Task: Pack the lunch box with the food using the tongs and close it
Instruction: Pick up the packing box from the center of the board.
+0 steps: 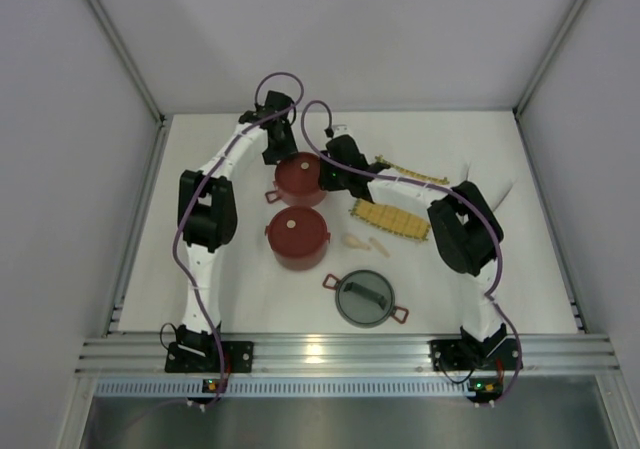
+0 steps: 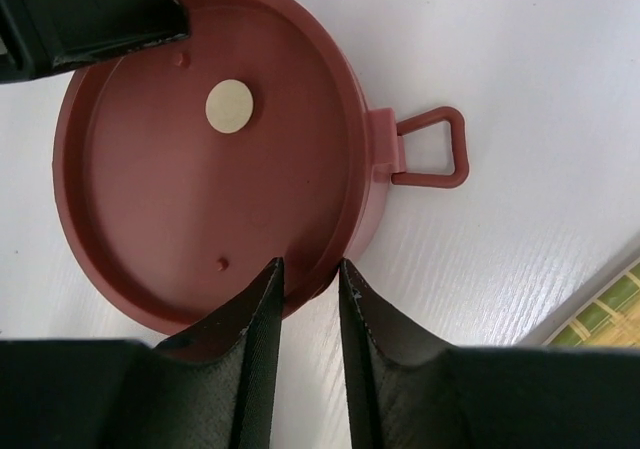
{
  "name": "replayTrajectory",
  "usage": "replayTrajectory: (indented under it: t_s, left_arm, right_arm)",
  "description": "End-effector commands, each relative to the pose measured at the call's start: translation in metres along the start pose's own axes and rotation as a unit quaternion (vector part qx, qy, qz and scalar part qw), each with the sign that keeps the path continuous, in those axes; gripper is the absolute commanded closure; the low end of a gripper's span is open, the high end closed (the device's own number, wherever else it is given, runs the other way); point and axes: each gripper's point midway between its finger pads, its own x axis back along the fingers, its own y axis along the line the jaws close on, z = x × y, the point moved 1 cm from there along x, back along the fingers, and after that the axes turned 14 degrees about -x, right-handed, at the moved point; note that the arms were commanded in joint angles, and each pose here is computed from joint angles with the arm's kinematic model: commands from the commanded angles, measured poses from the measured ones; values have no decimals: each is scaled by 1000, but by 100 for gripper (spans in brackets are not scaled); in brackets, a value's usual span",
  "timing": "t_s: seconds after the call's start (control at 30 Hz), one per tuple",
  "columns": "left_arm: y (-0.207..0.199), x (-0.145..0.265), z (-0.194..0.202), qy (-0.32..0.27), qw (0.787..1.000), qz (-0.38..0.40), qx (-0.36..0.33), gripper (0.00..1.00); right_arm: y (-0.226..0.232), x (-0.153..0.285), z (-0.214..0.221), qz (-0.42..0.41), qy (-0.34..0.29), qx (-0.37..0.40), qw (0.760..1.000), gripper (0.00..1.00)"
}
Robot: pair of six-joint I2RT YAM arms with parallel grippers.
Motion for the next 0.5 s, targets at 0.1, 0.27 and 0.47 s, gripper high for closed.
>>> replayTrajectory:
  t_s: [0.1,0.27,0.47]
  left_arm:
    - [9,-25,-2,-5,1000,-12,14,46]
    - [5,-17,-11,-22,1000,-2,8,40]
    - [-1,-11,-17,-32,999,14,-2,31]
  right_arm:
    - [-1,23,64,18,107,36,993,71]
    - [8,34,59,1,107,32,994,70]
    - [16,41,52,-14,105,40,994,68]
